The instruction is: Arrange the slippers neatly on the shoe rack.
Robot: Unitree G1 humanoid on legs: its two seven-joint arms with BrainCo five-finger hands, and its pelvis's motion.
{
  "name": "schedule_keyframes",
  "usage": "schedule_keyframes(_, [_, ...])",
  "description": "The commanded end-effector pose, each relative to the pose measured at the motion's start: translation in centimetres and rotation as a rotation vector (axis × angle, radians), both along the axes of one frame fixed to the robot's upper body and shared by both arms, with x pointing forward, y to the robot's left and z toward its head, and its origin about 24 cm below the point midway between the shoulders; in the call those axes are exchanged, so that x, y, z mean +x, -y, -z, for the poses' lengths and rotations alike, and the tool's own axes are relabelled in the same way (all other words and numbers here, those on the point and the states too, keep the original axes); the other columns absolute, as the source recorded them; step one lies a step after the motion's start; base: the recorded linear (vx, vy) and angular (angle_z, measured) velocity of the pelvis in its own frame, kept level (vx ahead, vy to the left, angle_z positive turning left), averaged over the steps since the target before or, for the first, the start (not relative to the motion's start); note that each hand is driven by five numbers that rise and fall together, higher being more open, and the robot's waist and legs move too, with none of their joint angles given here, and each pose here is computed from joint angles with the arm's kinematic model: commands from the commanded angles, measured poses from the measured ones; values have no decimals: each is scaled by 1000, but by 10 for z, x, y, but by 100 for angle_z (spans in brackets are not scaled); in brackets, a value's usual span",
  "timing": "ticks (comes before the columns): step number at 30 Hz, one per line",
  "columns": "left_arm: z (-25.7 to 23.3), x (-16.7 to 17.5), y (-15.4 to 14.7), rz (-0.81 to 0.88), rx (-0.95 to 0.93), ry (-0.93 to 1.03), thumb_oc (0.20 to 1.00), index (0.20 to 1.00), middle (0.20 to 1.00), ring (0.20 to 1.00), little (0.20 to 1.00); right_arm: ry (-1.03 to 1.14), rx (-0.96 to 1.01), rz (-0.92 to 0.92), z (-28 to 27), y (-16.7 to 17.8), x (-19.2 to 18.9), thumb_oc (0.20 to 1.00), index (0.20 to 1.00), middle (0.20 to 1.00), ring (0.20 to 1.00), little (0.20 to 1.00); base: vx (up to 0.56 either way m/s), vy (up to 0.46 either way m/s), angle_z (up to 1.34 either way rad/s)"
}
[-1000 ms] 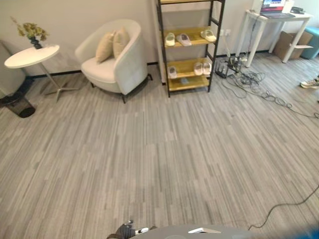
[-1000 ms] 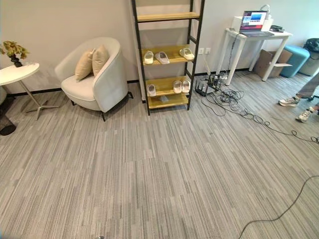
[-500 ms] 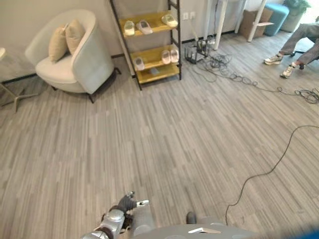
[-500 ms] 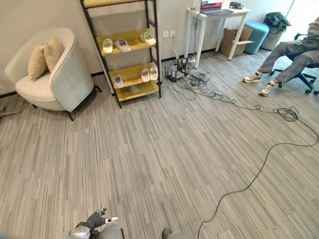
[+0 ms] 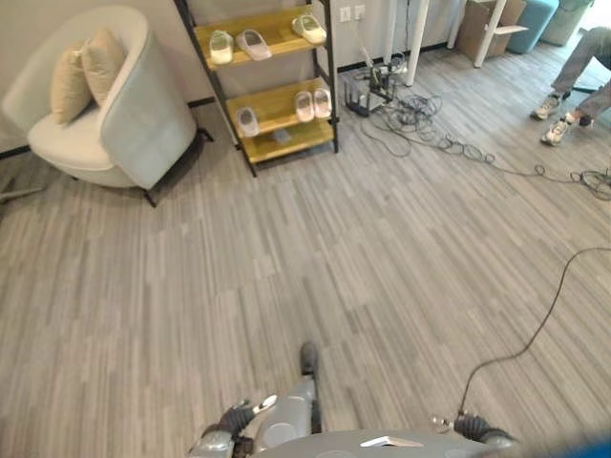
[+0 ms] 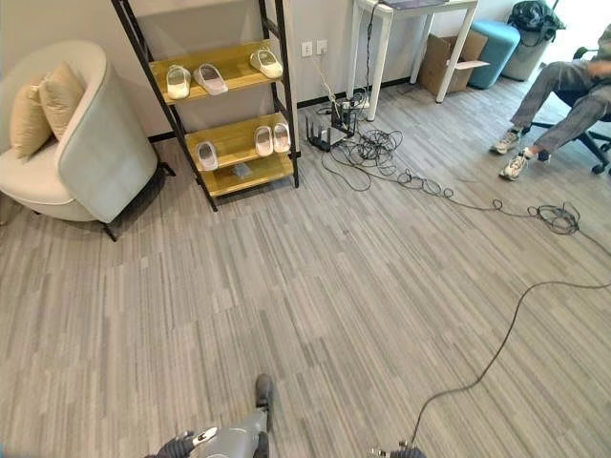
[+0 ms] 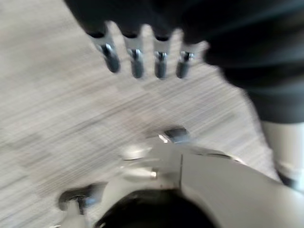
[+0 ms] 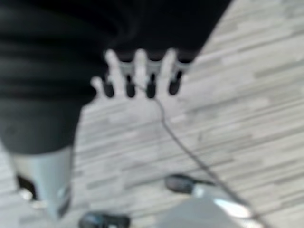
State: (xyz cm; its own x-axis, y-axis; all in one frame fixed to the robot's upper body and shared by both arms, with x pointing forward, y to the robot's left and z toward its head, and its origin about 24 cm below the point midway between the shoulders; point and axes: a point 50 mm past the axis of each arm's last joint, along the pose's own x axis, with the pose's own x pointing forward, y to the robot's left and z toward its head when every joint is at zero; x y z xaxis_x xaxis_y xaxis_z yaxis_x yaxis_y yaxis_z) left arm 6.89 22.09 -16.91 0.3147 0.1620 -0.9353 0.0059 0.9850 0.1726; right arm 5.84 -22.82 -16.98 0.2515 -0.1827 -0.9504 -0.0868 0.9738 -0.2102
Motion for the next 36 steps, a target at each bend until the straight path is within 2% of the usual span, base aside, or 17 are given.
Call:
schedule_keyframes(1, [-2,13,2,52,2,41,1000,1000,1000,1000,1000,73,8,17,-4,2,16,1000,1000,1000,1000,1000,460,271,12])
schedule_keyframes(4, [-10,41,-4,74,29,126,1000,1000,1000,1000,1000,127,3,48,-8,6,29,1000,1000,1000,1000,1000,594,315,69])
schedule_keyframes(12, [-18,66,4,126,23,206,1000,1000,1000,1000,1000,113,-3,55,-7,10,20,1000,1000,1000,1000,1000,508,18,74])
schedule_keyframes(16, [-15,61,7,98,2,198,1000,1000,1000,1000,1000,53,-9,34,-4,11,4,1000,1000,1000,1000,1000,422,-119,79])
schedule_keyframes(19, [-8,40,5,3,-24,127,1000,1000,1000,1000,1000,-3,-4,32,-2,11,-9,1000,1000,1000,1000,1000,460,-187,86])
schedule_keyframes(25, [-1,8,3,-6,-27,26,1000,1000,1000,1000,1000,-20,-34,44,-5,25,-14,1000,1000,1000,1000,1000,291,-199,36])
schedule_keyframes(27, [-1,9,1,-11,-25,26,1000,1000,1000,1000,1000,-8,-36,40,-6,26,-9,1000,1000,1000,1000,1000,198,-221,27])
schedule_keyframes(30, [-7,27,-8,-53,-12,91,1000,1000,1000,1000,1000,103,-66,63,-15,39,24,1000,1000,1000,1000,1000,219,-328,-11])
schedule_keyframes(36, [-11,46,2,-40,-26,172,1000,1000,1000,1000,1000,142,-85,33,-18,37,36,1000,1000,1000,1000,1000,405,-4,10])
